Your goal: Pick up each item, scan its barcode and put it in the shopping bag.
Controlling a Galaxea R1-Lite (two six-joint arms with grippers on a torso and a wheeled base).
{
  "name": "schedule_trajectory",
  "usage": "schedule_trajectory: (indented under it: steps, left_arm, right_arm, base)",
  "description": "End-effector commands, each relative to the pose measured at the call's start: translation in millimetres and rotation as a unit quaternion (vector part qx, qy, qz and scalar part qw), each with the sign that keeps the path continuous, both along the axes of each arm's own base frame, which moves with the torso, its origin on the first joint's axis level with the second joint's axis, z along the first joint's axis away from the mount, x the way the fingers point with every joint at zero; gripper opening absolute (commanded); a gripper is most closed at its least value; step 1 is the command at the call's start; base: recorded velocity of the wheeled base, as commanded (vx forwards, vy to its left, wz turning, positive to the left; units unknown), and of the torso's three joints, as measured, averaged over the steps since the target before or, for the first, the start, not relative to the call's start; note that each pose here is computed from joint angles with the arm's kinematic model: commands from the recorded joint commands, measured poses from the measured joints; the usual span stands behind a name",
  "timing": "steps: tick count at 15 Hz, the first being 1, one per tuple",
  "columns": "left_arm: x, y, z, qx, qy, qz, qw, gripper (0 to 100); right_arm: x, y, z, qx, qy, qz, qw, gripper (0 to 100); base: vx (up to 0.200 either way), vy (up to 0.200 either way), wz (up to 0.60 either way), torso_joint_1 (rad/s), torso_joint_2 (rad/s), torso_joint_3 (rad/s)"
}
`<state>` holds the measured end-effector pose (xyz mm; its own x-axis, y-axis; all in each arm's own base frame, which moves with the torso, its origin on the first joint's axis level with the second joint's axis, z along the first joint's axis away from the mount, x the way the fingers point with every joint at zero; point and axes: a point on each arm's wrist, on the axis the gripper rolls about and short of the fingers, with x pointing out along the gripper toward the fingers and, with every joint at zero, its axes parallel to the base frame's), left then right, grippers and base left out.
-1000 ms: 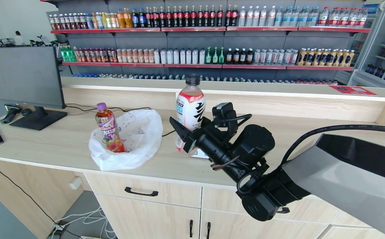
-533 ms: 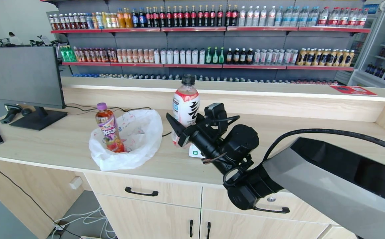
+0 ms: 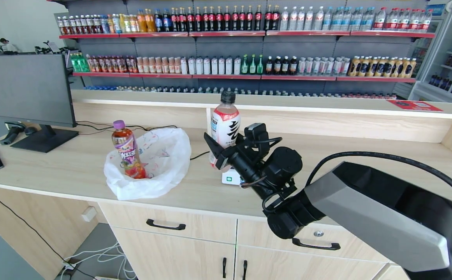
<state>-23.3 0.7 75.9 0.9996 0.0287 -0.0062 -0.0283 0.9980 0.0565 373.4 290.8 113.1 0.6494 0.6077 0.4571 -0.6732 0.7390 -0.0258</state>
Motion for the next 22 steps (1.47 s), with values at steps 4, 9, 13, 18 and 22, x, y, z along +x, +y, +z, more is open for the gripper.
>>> schedule_trajectory:
  steps: [4, 9, 13, 18, 22]
  left_arm:
    - [0, 0.0, 0.0, 0.000, 0.000, 0.000, 1.0000, 100]
    - [0, 0.0, 0.0, 0.000, 0.000, 0.000, 1.0000, 100]
    - [0, 0.0, 0.0, 0.000, 0.000, 0.000, 1.0000, 100]
    - [0, 0.0, 0.0, 0.000, 0.000, 0.000, 1.0000, 100]
    - [0, 0.0, 0.0, -0.002, 0.000, 0.000, 1.0000, 100]
  right_arm:
    - [13, -7, 2, 0.008, -0.015, -0.015, 1.000, 0]
    - [23, -21, 6, 0.010, -0.021, -0.034, 0.999, 0]
    - [25, -24, 7, 0.004, -0.027, -0.043, 0.999, 0]
    - [27, -27, 7, 0.004, -0.027, -0.046, 0.999, 0]
    - [35, -39, 8, 0.006, -0.026, -0.060, 0.998, 0]
  base:
    - [0.000, 0.000, 0.00, 0.000, 0.00, 0.000]
    - [0.000, 0.000, 0.00, 0.000, 0.00, 0.000]
    - [0.000, 0.000, 0.00, 0.000, 0.00, 0.000]
    - [0.000, 0.000, 0.00, 0.000, 0.00, 0.000]
    - [0.000, 0.100, 0.00, 0.001, 0.00, 0.004]
